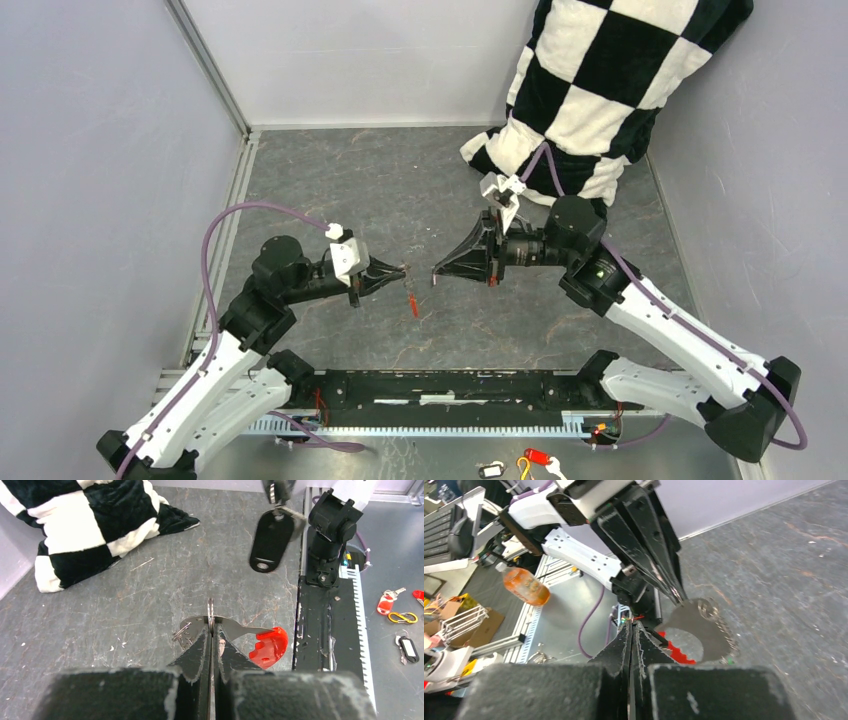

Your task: Put the keys on the keyring

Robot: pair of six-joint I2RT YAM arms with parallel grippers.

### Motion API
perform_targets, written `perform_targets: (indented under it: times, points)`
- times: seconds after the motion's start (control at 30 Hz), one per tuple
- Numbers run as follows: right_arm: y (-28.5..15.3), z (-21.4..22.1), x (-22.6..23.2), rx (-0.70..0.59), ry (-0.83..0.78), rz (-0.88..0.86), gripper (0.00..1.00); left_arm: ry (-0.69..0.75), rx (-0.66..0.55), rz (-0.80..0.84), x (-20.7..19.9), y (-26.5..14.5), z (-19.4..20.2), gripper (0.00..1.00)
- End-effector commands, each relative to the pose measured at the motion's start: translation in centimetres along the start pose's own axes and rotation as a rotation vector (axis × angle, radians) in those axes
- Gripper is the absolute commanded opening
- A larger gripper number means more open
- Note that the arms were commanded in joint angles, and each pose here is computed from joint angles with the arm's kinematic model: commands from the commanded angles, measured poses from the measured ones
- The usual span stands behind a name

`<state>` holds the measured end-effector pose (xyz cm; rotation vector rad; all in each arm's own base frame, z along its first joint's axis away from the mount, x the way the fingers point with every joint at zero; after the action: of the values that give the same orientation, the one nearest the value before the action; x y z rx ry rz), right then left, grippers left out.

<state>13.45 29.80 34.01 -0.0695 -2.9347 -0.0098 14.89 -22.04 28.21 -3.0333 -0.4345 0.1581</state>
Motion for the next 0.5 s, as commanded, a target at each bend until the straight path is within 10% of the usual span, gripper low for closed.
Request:
perform_targets:
  times: [0.0, 0.47]
  points:
    - [1.6, -2.0, 1.3, -0.013, 0.031, -0.021, 0.01, 0.060, -0.010, 0.044, -0.4, 0.1, -0.3, 0.02]
    - [4.3, -0.2, 2.1, -0.096, 0.287, -0.054, 0.00, 0.221, -0.019, -0.059, 1.9, 0.1, -0.1, 0.02]
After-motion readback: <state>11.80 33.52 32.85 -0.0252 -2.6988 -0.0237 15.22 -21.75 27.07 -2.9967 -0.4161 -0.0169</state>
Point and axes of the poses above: each gripper's point midway between its finger pads, its own y axis out along the fingers, its own x axis along the line the jaws close on, z = x × y, the point moved 1 cm from there along -y, back along the fingers, and after that the axes turned 12 degrees about -y, right-handed, at the moved point
